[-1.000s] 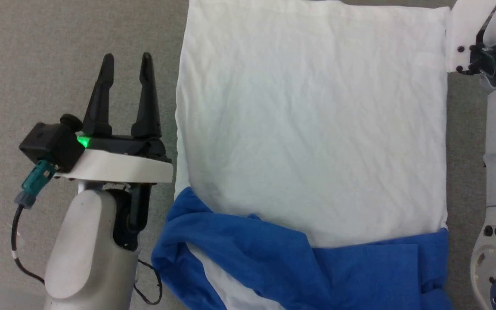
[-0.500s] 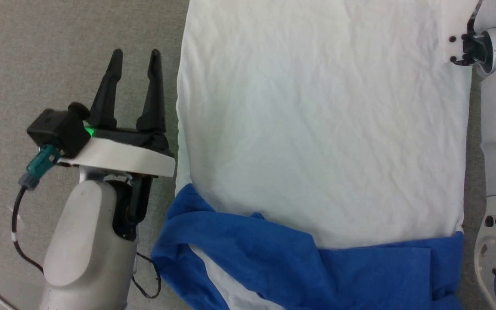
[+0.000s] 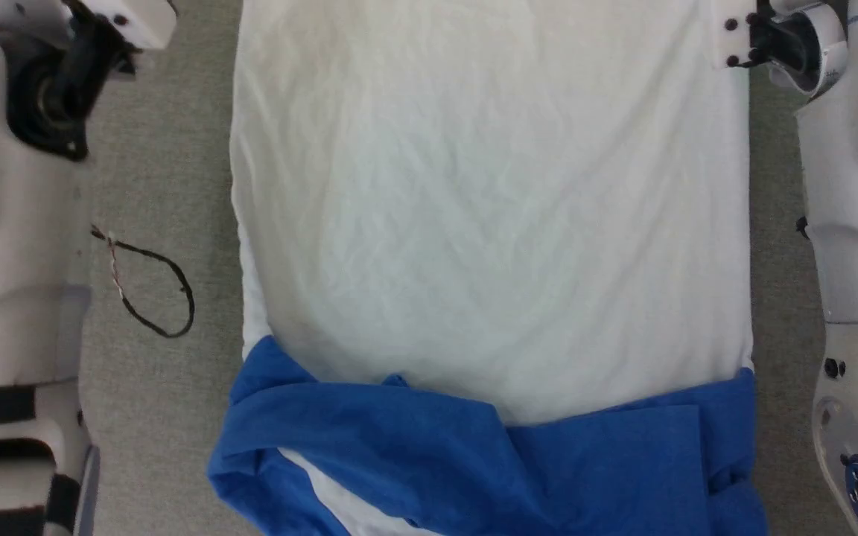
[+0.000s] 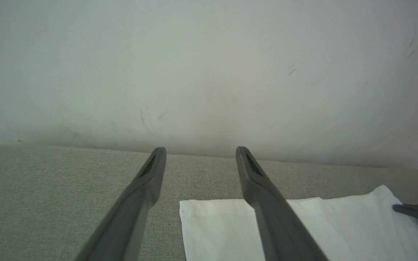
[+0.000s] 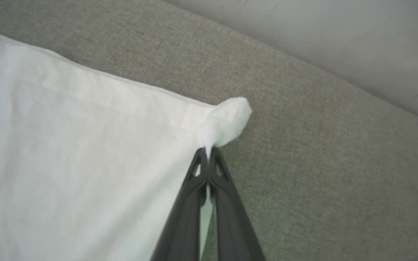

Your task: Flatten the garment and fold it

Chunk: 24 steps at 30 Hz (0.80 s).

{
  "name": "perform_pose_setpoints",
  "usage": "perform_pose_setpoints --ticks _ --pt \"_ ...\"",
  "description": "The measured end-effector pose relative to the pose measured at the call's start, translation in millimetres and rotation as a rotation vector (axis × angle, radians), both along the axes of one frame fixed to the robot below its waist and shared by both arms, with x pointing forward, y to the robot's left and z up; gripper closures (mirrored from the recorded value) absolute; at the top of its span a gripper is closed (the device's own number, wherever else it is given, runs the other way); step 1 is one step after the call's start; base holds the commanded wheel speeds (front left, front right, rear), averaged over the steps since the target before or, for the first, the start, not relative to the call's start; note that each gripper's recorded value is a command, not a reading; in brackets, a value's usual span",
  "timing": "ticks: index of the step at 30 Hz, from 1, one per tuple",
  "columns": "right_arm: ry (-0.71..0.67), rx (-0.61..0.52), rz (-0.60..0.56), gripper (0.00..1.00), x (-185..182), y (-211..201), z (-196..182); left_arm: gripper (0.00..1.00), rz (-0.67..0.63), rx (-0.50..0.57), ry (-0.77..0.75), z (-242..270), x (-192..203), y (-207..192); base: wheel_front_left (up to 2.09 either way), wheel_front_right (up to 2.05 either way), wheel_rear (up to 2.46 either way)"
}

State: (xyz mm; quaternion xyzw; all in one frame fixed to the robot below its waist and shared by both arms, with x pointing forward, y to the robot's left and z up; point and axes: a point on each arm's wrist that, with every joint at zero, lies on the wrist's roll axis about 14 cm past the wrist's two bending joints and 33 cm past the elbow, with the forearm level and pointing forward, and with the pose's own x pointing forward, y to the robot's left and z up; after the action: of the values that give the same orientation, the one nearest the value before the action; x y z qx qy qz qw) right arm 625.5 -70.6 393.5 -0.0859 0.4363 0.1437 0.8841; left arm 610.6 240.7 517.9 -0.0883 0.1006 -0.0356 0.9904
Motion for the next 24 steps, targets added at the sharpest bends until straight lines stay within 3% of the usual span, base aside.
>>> perform_pose_setpoints --ticks 5,11,18,19,20,21,24 --pt "-0.025 0.021 0.021 1.00 2 0 4 0.00 -0.020 0.044 0.275 -41 20 -4 0.00 0.00 0.00" --pt "-0.025 0.041 0.037 1.00 2 -1 -5 0.00 -0.034 0.117 0.616 -117 6 -11 0.00 0.00 0.00" --pt "-0.011 0.054 0.058 1.00 1 1 -18 0.00 -0.048 0.169 0.736 -145 4 -14 0.00 0.00 0.00" --pt "-0.012 0.056 0.061 1.00 1 1 -19 0.52 -0.044 0.163 0.753 -145 5 -14 0.00 0.00 0.00" --pt "-0.014 0.057 0.062 1.00 2 1 -19 0.95 -0.043 0.156 0.764 -145 5 -14 0.00 0.00 0.00" --pt "-0.015 0.059 0.063 1.00 3 1 -19 1.00 -0.038 0.151 0.770 -145 4 -13 0.00 0.00 0.00" --pt "-0.024 0.060 0.069 1.00 5 2 -18 1.00 -0.032 0.118 0.758 -142 6 -11 0.00 0.00 0.00"
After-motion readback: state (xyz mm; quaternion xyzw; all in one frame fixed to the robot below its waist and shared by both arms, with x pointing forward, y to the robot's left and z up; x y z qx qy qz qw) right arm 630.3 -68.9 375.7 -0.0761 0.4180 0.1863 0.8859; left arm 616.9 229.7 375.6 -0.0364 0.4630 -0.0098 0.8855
